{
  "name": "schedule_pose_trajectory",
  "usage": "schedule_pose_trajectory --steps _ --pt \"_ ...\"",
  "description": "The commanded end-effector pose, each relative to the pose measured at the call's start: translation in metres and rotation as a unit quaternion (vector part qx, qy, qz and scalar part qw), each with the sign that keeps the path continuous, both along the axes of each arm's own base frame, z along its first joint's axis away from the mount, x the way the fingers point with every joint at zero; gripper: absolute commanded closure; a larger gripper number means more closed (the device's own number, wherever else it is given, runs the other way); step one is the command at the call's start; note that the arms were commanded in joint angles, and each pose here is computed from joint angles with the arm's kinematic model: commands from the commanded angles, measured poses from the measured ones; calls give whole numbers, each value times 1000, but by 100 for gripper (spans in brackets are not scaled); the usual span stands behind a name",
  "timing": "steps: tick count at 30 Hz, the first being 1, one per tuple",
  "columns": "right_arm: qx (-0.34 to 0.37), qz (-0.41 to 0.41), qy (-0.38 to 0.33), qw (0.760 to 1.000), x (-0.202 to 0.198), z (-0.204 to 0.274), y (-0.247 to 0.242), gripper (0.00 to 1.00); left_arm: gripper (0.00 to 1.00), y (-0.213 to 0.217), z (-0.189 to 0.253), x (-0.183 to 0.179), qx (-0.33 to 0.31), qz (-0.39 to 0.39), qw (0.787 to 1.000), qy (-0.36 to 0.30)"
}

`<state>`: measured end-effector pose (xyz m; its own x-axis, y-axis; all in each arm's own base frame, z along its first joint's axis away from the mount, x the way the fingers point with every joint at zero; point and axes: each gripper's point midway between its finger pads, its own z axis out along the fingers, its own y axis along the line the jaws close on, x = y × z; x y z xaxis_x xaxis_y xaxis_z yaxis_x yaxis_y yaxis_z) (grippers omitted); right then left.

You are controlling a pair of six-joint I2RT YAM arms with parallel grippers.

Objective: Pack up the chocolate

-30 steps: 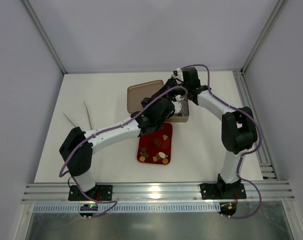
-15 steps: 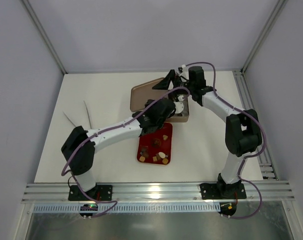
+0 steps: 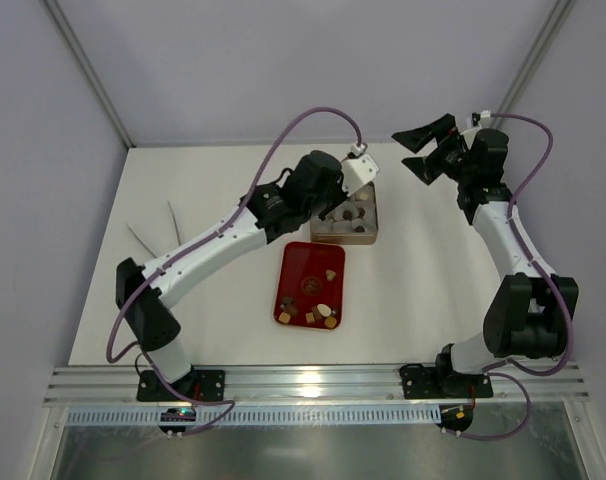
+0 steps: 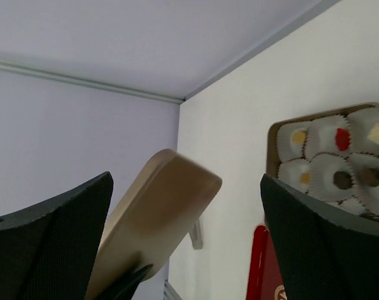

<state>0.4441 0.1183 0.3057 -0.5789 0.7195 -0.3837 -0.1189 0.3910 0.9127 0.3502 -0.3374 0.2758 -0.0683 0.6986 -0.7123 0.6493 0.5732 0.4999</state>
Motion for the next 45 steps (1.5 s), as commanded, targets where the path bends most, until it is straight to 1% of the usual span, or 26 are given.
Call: schedule_pose_trajectory --steps 1,2,4,5,6,7,8,10,11,12,14,15,16,17,20,21,22,25,27,28,30,31,33,35,36,45 --pt "-78 -77 -9 994 4 -10 -33 0 100 -28 38 -20 -165 -54 979 110" --pt "-106 -80 4 991 0 -21 -37 0 100 -34 40 -21 -220 -70 958 170" --pt "-129 -95 9 987 0 -28 -44 0 100 -41 57 -18 -289 -86 927 221" --pt "-139 -97 24 985 -4 -39 -47 0 100 -46 54 -19 -328 -93 895 288" --pt "-154 -96 22 983 -5 -43 -49 0 100 -49 64 -14 -353 -101 881 300" --pt "-162 -100 28 981 -5 -48 -51 0 100 -50 62 -10 -364 -99 869 320" --pt "-169 -100 37 980 -7 -57 -53 0 100 -53 52 -5 -379 -90 844 368" --pt "-184 -100 44 977 -7 -66 -55 0 100 -58 54 2 -400 -93 821 396" --pt "-188 -99 52 976 -8 -72 -56 0 100 -60 54 5 -412 -85 805 419" --pt "-194 -98 54 975 -9 -76 -57 0 100 -62 39 13 -413 -78 791 445" --pt "-198 -94 65 973 -8 -86 -57 0 100 -66 33 23 -422 -78 778 458" --pt "-201 -91 68 973 -8 -89 -57 0 100 -66 21 32 -426 -63 766 477" --pt "-204 -86 74 972 -7 -97 -57 0 100 -69 21 35 -435 -77 756 483" --pt "-206 -83 77 972 -6 -100 -56 0 100 -72 12 41 -446 -64 732 512" --pt "-210 -71 89 971 -5 -113 -53 0 100 -68 10 59 -468 -73 710 521" --pt "-210 -69 91 971 -4 -116 -52 0 100 -67 2 67 -477 -59 694 536" --pt "-213 -63 98 970 -4 -124 -49 0 100 -67 7 70 -486 -78 687 535" --pt "-215 -53 103 970 -1 -132 -44 1 100 -63 -5 85 -498 -63 665 552" --pt "-216 -43 109 969 1 -140 -37 1 100 -61 -8 90 -504 -63 661 552" --pt "-217 -41 111 969 2 -143 -35 1 100 -59 -14 94 -507 -56 648 566" --pt "-218 -32 121 968 5 -153 -31 2 100 -57 -20 101 -513 -56 641 568" --pt "-218 -33 120 968 8 -153 -31 2 100 -57 -27 103 -515 -46 631 579" --pt "-221 -33 127 966 12 -161 -32 2 100 -56 -32 105 -517 -49 625 583" --pt "-226 -20 121 966 14 -160 -18 2 100 -56 -38 107 -522 -47 613 591" --pt "-228 -20 123 966 16 -163 -18 2 100 -57 -37 108 -526 -54 614 586" --pt "-233 -15 121 965 26 -168 -10 2 100 -53 -75 117 -523 -26 602 603"
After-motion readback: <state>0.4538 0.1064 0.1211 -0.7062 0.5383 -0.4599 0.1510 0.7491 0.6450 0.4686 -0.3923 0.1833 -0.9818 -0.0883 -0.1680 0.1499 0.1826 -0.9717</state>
